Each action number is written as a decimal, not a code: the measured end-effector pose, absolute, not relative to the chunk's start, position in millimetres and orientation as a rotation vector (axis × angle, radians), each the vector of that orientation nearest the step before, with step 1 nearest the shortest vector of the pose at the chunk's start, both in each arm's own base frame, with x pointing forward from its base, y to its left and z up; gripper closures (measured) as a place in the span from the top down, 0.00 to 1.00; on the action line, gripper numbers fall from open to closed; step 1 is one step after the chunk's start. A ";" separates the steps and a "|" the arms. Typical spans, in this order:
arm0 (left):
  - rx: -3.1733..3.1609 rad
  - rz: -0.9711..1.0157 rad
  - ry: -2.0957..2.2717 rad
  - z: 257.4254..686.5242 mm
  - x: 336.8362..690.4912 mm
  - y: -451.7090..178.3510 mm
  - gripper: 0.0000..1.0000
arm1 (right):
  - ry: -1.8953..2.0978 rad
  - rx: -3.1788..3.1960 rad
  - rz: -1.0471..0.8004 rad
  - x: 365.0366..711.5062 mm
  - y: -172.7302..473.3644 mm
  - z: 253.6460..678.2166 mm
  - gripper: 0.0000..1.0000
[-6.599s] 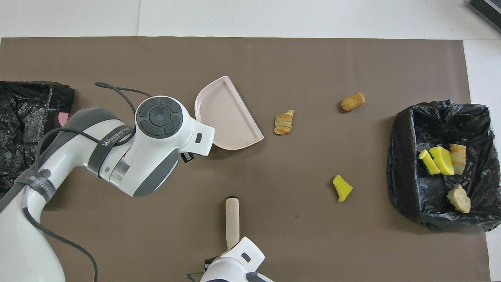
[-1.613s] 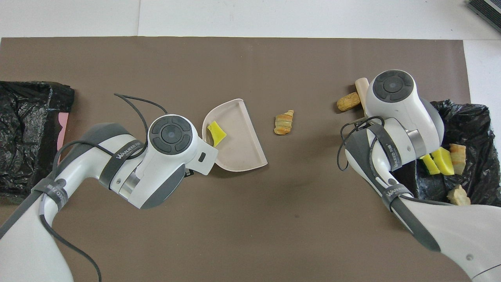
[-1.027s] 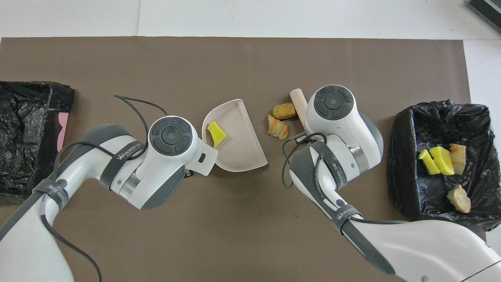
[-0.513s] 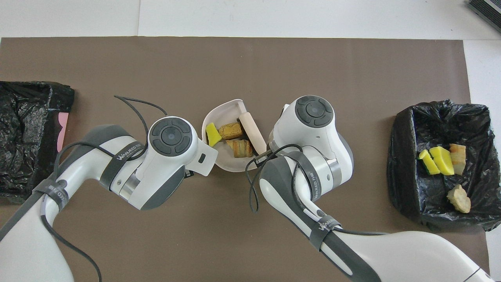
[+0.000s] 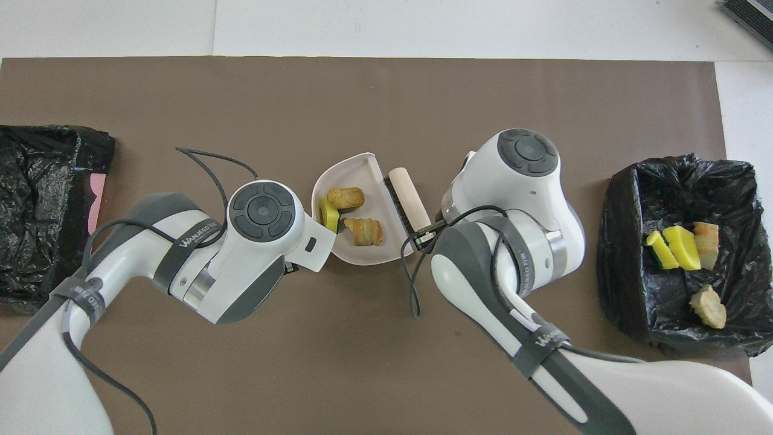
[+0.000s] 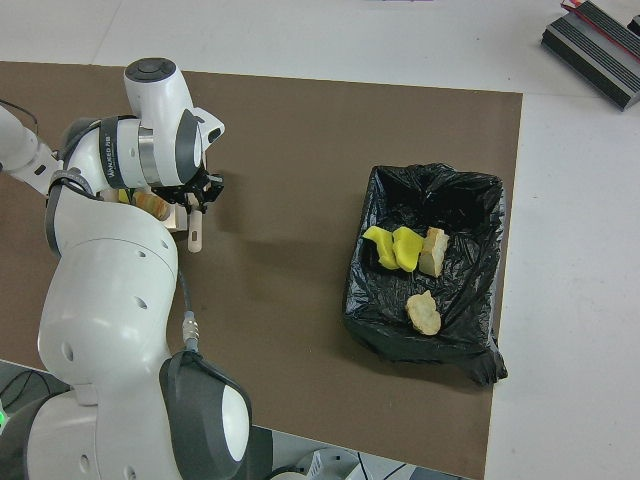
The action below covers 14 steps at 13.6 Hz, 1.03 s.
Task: Sweep and dump trash in bin
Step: 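Carry the loaded dustpan with the left gripper to the nearest black bag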
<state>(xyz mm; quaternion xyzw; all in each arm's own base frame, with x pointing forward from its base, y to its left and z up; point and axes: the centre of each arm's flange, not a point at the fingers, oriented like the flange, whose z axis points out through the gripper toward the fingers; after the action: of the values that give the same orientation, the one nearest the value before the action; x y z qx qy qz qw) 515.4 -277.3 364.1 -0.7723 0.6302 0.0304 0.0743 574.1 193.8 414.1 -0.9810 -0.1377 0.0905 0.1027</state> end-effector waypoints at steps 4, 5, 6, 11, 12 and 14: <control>-2.260 0.085 1.991 375.5 532.4 -244.6 0.31 | -0.388 -2.947 0.324 553.6 190.0 439.6 0.25; -2.252 0.061 2.018 389.1 541.0 -223.0 0.31 | -0.358 -2.978 0.337 544.4 197.2 437.4 0.25; -2.241 0.026 2.034 407.8 548.8 -197.3 0.31 | -0.328 -2.996 0.347 534.1 208.7 434.2 0.25; -2.237 -0.103 1.997 497.7 557.5 -49.0 0.31 | -0.164 -3.085 0.339 458.9 303.1 416.3 0.25; -2.275 -0.101 1.979 505.3 556.3 -24.0 0.31 | -0.140 -3.094 0.318 443.1 323.9 410.7 0.25; -2.326 -0.124 1.960 520.0 556.8 33.0 0.31 | -0.102 -3.091 0.249 417.1 361.0 403.8 0.25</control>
<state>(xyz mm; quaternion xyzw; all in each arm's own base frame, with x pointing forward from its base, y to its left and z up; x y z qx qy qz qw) 556.8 33.0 520.0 -0.7631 0.6431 -0.0408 0.0489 417.1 361.0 403.8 -0.9960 -0.0329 0.0803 0.0192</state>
